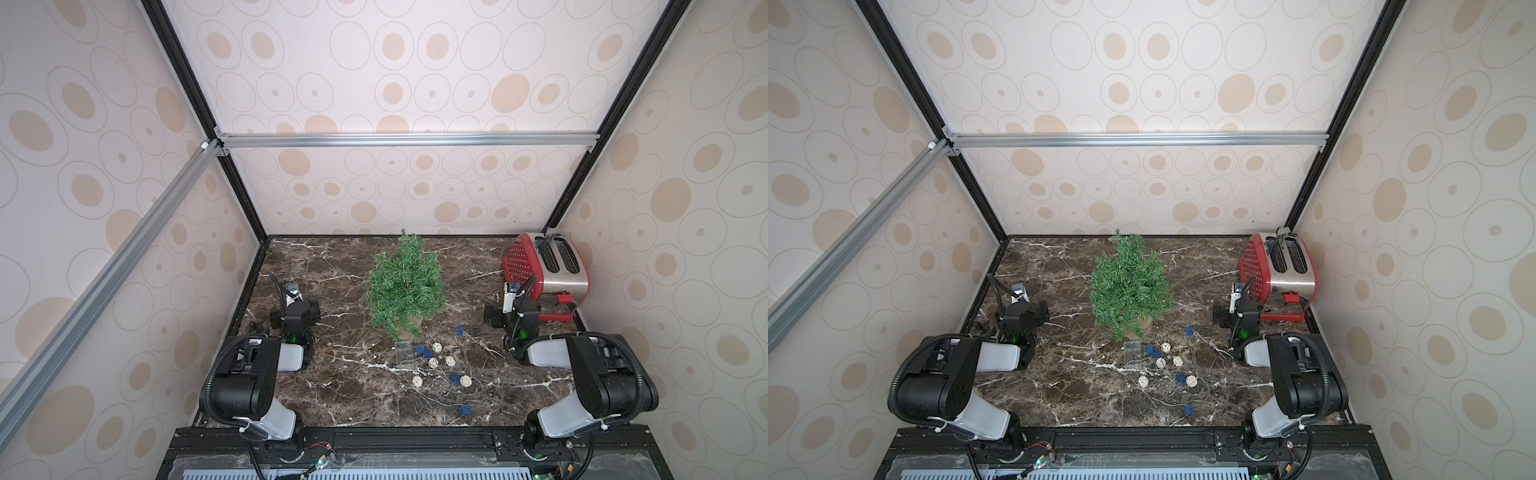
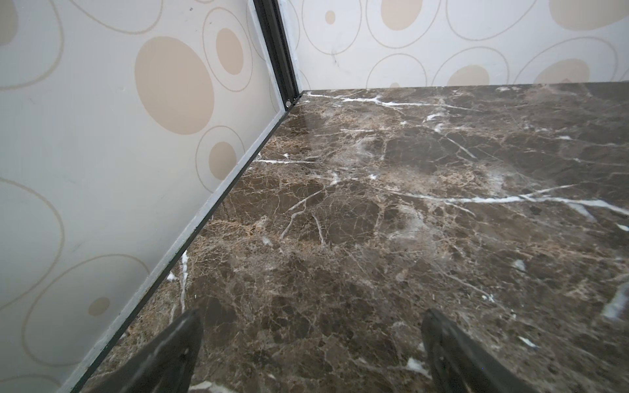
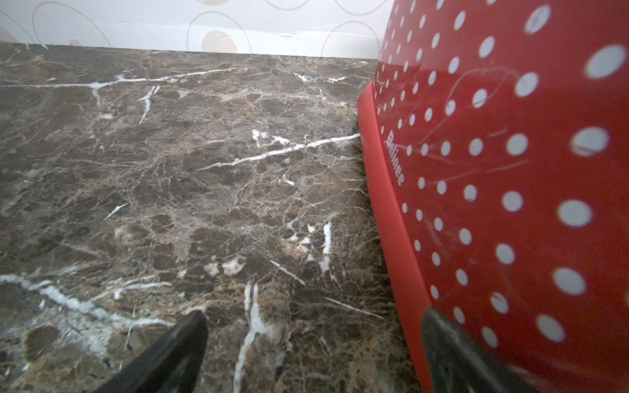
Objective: Remove string lights from the small christmas tree
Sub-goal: Reset both arms
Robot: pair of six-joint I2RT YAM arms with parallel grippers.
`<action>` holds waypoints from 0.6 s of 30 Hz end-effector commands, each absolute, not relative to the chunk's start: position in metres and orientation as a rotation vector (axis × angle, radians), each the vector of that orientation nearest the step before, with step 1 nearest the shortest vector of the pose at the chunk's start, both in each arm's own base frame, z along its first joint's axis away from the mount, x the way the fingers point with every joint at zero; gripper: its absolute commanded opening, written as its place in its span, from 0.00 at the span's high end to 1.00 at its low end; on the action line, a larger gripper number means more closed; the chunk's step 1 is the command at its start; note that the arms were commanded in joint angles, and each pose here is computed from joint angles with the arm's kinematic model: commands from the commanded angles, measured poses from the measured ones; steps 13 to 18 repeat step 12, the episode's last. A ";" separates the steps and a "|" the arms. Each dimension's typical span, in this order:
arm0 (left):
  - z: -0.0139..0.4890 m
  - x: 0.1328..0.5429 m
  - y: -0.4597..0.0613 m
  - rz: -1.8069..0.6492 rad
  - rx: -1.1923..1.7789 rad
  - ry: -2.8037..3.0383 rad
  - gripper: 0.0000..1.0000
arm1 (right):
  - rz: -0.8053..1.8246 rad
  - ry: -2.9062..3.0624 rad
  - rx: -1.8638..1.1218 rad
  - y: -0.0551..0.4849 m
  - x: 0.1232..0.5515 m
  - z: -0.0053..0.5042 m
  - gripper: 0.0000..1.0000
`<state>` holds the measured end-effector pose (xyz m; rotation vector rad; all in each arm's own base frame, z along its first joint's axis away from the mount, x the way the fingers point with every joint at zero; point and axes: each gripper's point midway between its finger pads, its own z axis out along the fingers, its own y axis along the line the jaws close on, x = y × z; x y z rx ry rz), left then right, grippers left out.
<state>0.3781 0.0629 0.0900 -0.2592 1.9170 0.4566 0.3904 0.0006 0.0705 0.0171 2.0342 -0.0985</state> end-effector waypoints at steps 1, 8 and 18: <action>0.105 0.386 0.066 0.452 -0.274 1.868 0.01 | -0.092 1.986 0.018 0.001 0.397 0.085 0.00; 0.105 0.386 0.066 0.453 -0.273 1.870 0.01 | -0.091 1.985 0.016 0.001 0.397 0.085 0.01; 0.105 0.386 0.065 0.452 -0.273 1.867 0.01 | -0.092 1.986 0.018 0.001 0.397 0.085 0.01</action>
